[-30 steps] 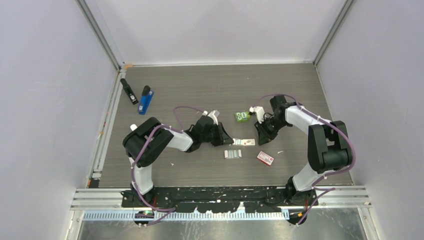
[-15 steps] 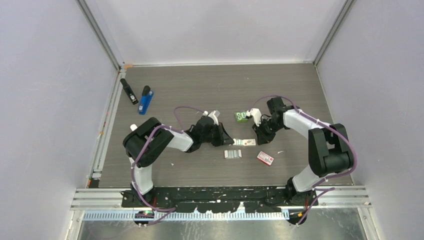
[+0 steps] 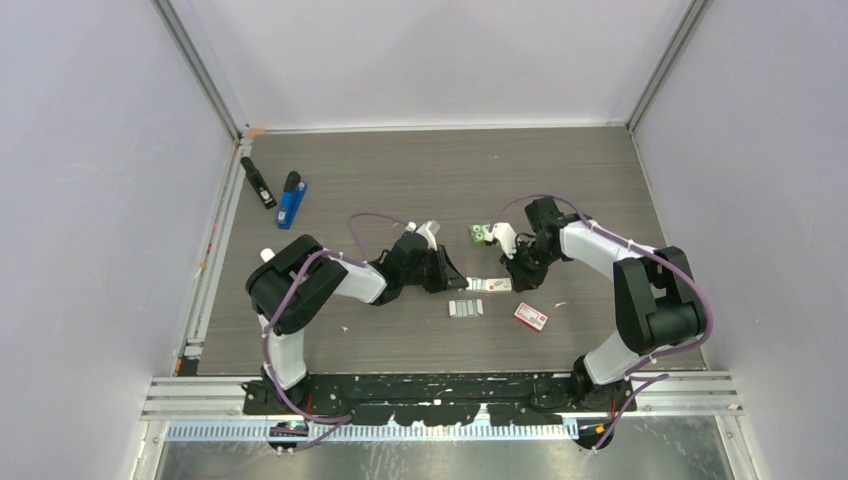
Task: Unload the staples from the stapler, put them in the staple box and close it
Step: Close the staple box at the center of the board.
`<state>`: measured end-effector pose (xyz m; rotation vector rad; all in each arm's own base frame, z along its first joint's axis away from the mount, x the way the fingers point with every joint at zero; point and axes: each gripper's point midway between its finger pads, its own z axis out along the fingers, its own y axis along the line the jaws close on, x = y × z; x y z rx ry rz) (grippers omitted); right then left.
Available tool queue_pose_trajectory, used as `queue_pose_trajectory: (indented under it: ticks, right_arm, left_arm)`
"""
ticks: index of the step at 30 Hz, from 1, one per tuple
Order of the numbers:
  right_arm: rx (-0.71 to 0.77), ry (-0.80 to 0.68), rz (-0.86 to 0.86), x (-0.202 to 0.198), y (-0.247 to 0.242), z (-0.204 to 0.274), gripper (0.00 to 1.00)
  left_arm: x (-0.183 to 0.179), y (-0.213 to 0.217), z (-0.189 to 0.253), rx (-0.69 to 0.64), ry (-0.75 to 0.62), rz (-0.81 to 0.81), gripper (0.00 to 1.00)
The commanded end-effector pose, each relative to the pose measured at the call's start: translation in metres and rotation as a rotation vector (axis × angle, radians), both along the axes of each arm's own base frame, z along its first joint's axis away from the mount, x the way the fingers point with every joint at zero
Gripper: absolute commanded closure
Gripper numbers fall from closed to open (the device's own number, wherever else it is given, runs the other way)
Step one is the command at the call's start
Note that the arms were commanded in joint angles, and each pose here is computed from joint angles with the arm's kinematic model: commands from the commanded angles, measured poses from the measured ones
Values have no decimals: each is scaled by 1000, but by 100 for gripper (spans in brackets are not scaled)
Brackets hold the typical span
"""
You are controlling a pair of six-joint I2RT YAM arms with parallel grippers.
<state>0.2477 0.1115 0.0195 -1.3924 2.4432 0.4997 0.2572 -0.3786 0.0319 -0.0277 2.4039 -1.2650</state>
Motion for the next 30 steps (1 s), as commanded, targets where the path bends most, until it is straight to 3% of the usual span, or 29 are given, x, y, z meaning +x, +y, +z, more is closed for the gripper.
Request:
queue_pose_trajectory:
  ticks: [1,16,30]
  right_arm:
    - [5,-24,42,0,5,2,91]
    - [23,10,106,-12,21,2,91]
    - [-50,-68,6,13,9,3,91]
  left_arm:
    - [4,-6,17,-48,-40,4,89]
    - [5,-7,19,-53,-39,4,89]
    - [5,-8,18,-51,-38,-2,89]
